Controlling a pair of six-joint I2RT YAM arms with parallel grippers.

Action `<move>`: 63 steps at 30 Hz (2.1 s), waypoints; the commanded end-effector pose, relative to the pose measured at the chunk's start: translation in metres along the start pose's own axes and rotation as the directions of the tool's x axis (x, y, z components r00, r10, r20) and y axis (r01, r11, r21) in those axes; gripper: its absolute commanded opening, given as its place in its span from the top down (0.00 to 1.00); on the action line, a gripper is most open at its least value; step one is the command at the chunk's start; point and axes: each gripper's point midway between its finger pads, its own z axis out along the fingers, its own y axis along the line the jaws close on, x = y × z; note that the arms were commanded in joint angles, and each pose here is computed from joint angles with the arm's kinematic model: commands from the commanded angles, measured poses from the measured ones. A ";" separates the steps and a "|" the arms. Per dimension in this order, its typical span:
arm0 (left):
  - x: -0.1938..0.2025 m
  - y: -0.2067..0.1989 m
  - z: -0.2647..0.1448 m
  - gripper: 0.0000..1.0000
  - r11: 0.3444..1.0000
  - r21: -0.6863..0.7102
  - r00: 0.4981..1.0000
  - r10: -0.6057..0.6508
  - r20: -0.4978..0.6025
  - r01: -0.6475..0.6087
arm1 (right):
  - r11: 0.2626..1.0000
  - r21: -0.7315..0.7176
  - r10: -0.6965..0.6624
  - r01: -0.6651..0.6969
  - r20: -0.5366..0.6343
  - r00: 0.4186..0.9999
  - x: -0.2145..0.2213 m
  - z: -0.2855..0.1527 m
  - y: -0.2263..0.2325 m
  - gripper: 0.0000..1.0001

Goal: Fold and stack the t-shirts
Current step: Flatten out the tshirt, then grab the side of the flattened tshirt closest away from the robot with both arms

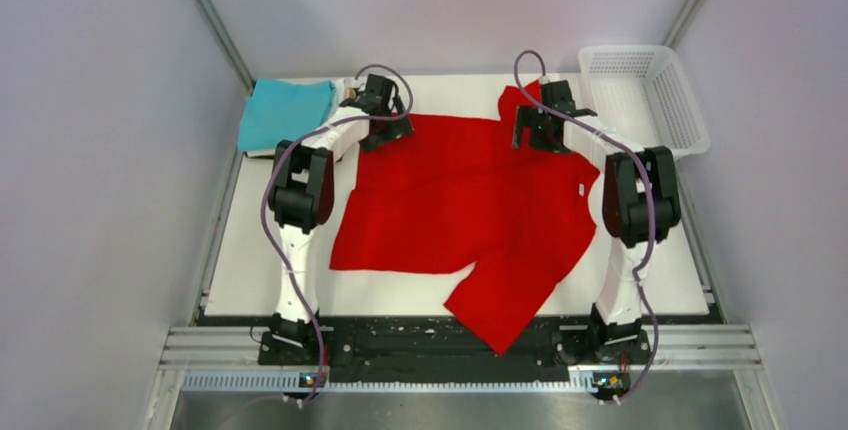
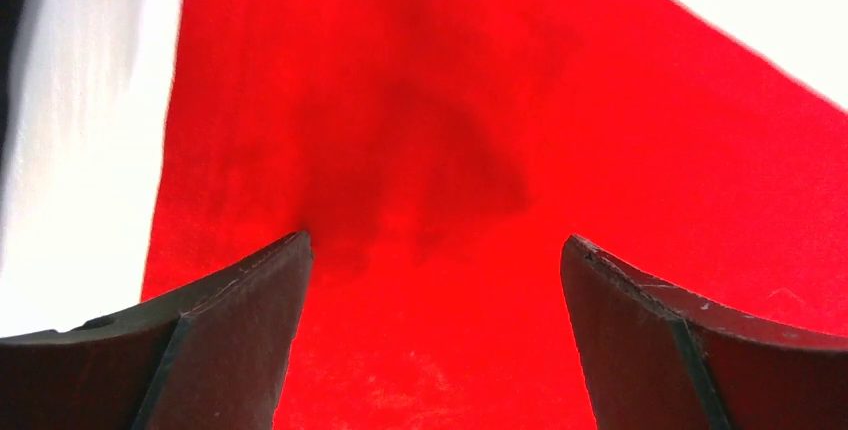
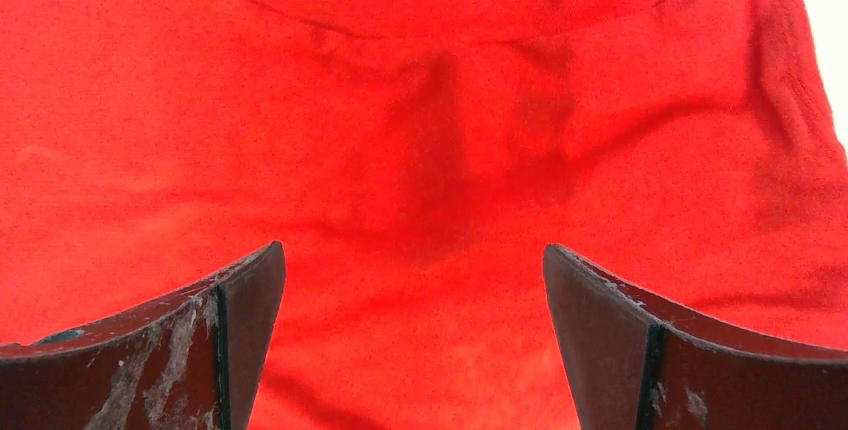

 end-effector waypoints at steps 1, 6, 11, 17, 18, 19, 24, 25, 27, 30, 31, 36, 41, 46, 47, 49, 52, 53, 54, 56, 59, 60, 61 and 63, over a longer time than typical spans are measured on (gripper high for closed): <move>-0.008 0.015 0.016 0.01 0.997 -0.071 1.000 -0.008 -0.011 0.007 | 0.996 0.089 -0.026 0.027 -0.017 1.000 -0.010 0.030 -0.025 0.01; -0.012 0.014 0.031 0.01 0.996 -0.074 0.999 -0.042 -0.029 0.040 | 0.995 0.087 -0.039 0.044 -0.057 0.998 -0.015 0.062 -0.034 0.01; -0.033 0.016 0.045 0.01 0.992 -0.068 0.995 -0.102 0.006 0.102 | 0.990 0.104 -0.086 0.092 -0.065 0.994 -0.031 0.090 -0.040 0.01; -0.063 0.002 0.062 0.01 0.978 0.052 0.979 -0.202 0.022 0.200 | 0.982 0.125 -0.134 0.141 -0.062 0.989 -0.057 0.108 -0.049 0.01; -0.067 -0.002 0.061 0.01 0.977 0.067 0.979 -0.203 0.032 0.201 | 0.981 0.122 -0.143 0.149 -0.057 0.988 -0.061 0.107 -0.050 0.01; -0.072 -0.007 0.059 0.01 0.976 0.089 0.978 -0.204 0.041 0.200 | 0.981 0.113 -0.153 0.157 -0.047 0.987 -0.066 0.104 -0.048 0.01; -0.108 -0.044 0.017 0.01 0.960 0.233 0.978 -0.182 0.103 0.154 | 0.982 0.067 -0.177 0.174 0.047 0.983 -0.106 0.057 -0.032 0.01; -0.117 -0.050 0.001 0.01 0.959 0.251 0.977 -0.169 0.129 0.132 | 0.983 0.065 -0.178 0.173 0.074 0.981 -0.116 0.041 -0.029 0.01; -0.127 -0.064 -0.030 0.01 0.959 0.277 0.977 -0.118 0.177 0.066 | 0.983 0.055 -0.180 0.175 0.104 0.978 -0.122 0.013 -0.021 0.01; -0.124 -0.073 -0.078 0.01 0.961 0.272 0.971 -0.023 0.237 -0.044 | 0.985 0.042 -0.173 0.169 0.130 0.976 -0.107 -0.030 -0.004 0.01; -0.120 -0.072 -0.094 0.01 0.964 0.256 0.967 0.003 0.257 -0.071 | 0.984 0.052 -0.175 0.170 0.142 0.974 -0.098 -0.042 0.001 0.01; -0.074 -0.033 -0.152 0.01 0.986 0.121 0.961 0.078 0.265 -0.114 | 0.991 0.009 -0.130 0.131 0.203 0.971 -0.038 -0.106 0.023 0.01; 0.021 0.052 -0.177 0.01 0.996 -0.086 0.997 0.025 0.074 -0.018 | 0.994 -0.109 0.009 0.014 0.206 0.979 0.032 -0.144 0.016 0.01; 0.105 0.123 -0.207 0.02 0.970 -0.225 0.996 -0.093 -0.015 0.087 | 0.994 -0.110 0.018 -0.002 0.144 0.989 0.087 -0.154 -0.001 0.01; 0.122 0.134 -0.207 0.02 0.963 -0.248 0.992 -0.122 -0.040 0.108 | 0.994 -0.109 0.017 -0.003 0.131 0.991 0.094 -0.156 -0.003 0.01; 0.146 0.148 -0.212 0.02 0.953 -0.262 0.983 -0.174 -0.058 0.154 | 0.993 -0.119 0.016 -0.003 0.113 0.993 0.106 -0.158 -0.005 0.01; 0.173 0.163 -0.210 0.05 0.938 -0.273 0.968 -0.241 -0.066 0.215 | 0.989 -0.148 0.001 0.015 0.109 0.994 0.116 -0.157 -0.003 0.01; 0.180 0.167 -0.208 0.06 0.932 -0.272 0.963 -0.263 -0.060 0.238 | 0.987 -0.157 -0.005 0.023 0.117 0.993 0.117 -0.157 -0.002 0.02; 0.183 0.169 -0.205 0.06 0.931 -0.259 0.959 -0.278 -0.048 0.257 | 0.986 -0.164 0.000 0.021 0.123 0.992 0.118 -0.156 -0.002 0.02; 0.189 0.173 -0.200 0.08 0.929 -0.252 0.957 -0.288 -0.037 0.270 | 0.978 -0.206 0.004 0.021 0.123 0.992 0.118 -0.157 0.006 0.02; 0.184 0.174 -0.196 0.12 0.924 -0.258 0.956 -0.293 -0.009 0.281 | 0.977 -0.212 -0.001 0.032 0.145 0.989 0.114 -0.166 0.006 0.02; 0.181 0.174 -0.193 0.13 0.920 -0.267 0.955 -0.295 0.002 0.285 | 0.977 -0.212 0.005 0.028 0.156 0.988 0.114 -0.168 0.005 0.02; 0.178 0.174 -0.190 0.15 0.916 -0.278 0.955 -0.298 0.008 0.288 | 0.973 -0.227 0.009 0.030 0.167 0.986 0.114 -0.169 0.007 0.02; 0.176 0.171 -0.183 0.22 0.913 -0.294 0.955 -0.296 0.002 0.284 | 0.971 -0.238 0.011 0.033 0.180 0.984 0.113 -0.169 0.008 0.02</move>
